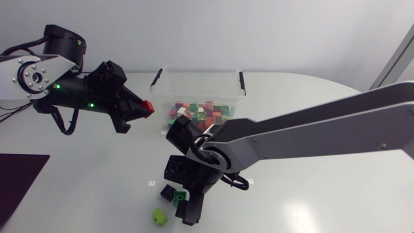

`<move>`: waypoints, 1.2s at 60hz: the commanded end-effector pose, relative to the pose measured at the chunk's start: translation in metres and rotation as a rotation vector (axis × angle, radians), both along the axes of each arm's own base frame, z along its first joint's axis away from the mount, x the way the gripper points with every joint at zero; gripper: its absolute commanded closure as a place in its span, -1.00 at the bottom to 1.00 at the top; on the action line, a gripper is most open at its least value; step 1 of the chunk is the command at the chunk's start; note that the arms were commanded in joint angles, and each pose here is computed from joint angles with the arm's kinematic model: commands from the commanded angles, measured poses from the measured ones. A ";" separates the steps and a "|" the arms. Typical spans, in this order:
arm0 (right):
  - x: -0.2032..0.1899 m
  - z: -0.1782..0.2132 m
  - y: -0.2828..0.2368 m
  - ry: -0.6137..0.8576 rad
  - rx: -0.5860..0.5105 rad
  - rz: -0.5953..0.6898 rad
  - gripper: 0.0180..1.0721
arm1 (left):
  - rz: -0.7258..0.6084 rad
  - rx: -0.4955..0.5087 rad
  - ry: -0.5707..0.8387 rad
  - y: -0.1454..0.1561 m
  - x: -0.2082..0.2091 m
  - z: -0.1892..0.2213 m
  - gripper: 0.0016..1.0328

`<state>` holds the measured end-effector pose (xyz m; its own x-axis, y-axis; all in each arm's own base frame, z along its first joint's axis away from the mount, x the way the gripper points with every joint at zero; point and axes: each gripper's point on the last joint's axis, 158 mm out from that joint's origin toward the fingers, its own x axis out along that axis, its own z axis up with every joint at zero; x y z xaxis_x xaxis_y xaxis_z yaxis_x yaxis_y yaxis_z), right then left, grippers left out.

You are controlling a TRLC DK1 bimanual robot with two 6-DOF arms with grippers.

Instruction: Place the duplo bricks in the container

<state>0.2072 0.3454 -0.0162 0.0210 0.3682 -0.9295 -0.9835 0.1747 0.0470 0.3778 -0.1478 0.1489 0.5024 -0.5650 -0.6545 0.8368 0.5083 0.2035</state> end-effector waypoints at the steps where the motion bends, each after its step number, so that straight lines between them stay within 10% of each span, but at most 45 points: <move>1: -0.001 -0.005 0.004 -0.001 -0.023 0.038 -0.84 | 0.055 -0.064 0.005 0.001 0.018 0.013 0.59; 31: -0.004 -0.009 0.009 0.028 -0.086 0.103 -0.60 | 0.191 -0.207 -0.030 0.004 0.074 0.047 0.58; 72: -0.012 -0.019 0.014 0.058 -0.124 0.128 0.37 | 0.216 -0.263 -0.017 -0.005 0.094 0.047 0.58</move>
